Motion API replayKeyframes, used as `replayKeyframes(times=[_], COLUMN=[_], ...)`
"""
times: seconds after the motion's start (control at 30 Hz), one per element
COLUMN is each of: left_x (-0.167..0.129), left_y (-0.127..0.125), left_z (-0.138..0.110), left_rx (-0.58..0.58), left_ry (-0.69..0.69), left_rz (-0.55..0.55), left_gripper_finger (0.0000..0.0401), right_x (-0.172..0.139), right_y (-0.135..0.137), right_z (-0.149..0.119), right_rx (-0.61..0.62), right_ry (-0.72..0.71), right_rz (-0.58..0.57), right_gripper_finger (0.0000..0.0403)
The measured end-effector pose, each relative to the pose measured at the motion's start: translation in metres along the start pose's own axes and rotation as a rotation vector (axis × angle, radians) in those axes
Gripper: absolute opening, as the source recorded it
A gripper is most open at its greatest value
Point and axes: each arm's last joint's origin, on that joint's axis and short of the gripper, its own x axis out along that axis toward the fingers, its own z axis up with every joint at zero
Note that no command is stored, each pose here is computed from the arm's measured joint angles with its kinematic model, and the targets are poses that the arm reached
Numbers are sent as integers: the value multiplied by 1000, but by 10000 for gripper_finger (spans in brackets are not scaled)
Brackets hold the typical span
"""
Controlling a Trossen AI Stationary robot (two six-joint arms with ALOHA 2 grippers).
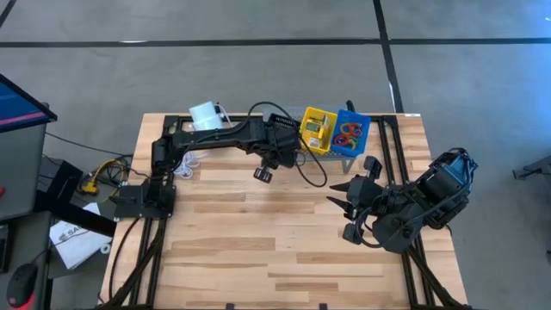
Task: Pick & Place Office Desk Supplies
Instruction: Put the black bin on the shelf, then adjust the blue bin
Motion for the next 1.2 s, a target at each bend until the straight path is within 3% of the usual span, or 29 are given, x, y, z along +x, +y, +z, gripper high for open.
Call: replayKeyframes(times=[0.6, 0.87, 1.2], left_x=[-2, -27, -31], left_y=[1, 4, 3], left_z=[-5, -10, -12], left_rx=[-74, -108, -115], left_ry=[81, 24, 20], left_rz=[72, 109, 100], left_gripper_finger=[78, 116, 173], right_x=[3, 2, 2], right_y=[-2, -2, -2], right_z=[1, 1, 1], right_rx=[1, -1, 1], right_ry=[4, 4, 4], right_rz=[-9, -6, -7], right_gripper_finger=[107, 107, 107])
